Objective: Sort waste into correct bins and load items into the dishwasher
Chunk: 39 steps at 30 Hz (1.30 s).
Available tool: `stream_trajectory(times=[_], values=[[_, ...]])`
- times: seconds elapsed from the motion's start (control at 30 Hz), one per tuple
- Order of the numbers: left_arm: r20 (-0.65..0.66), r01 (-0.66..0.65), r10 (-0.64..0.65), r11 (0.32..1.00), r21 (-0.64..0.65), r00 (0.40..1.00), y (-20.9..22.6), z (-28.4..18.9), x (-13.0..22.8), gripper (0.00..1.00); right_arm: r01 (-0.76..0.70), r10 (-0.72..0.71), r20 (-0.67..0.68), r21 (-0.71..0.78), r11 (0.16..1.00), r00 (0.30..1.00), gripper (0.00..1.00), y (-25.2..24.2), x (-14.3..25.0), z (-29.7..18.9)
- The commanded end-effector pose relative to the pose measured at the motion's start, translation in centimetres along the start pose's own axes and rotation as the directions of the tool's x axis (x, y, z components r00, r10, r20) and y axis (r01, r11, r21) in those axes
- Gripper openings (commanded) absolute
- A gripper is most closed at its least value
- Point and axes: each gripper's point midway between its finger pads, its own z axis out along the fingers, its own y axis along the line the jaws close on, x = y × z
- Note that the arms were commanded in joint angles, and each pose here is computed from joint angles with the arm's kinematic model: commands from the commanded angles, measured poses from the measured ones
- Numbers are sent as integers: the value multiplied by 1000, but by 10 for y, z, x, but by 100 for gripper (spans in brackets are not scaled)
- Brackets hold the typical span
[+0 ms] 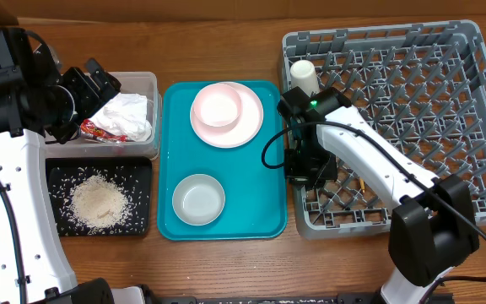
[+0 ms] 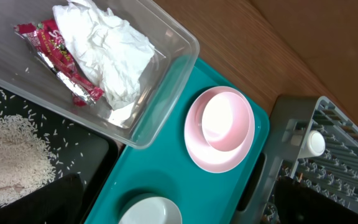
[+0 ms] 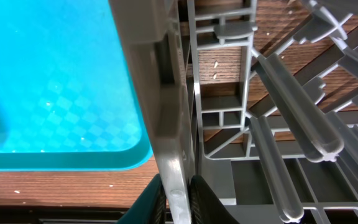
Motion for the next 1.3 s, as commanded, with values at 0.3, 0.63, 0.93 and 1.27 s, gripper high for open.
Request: stream_trajectory(times=[0.3, 0.63, 0.93, 1.27], values=[[29, -14, 13, 1000, 24, 1000, -7, -11, -3, 100, 6, -11, -59, -84, 996, 998, 20, 17, 12, -5], [28, -14, 13, 1000, 24, 1000, -7, -11, -3, 100, 119, -97, 140, -158, 980, 985, 31, 43, -12, -80], [29, -14, 13, 1000, 24, 1000, -7, -11, -3, 100, 536, -410, 413, -256, 804, 813, 31, 154, 0, -114], [29, -14, 13, 1000, 24, 1000, -7, -11, -3, 100, 715, -584, 621, 53, 697, 522, 36, 240, 37, -82]])
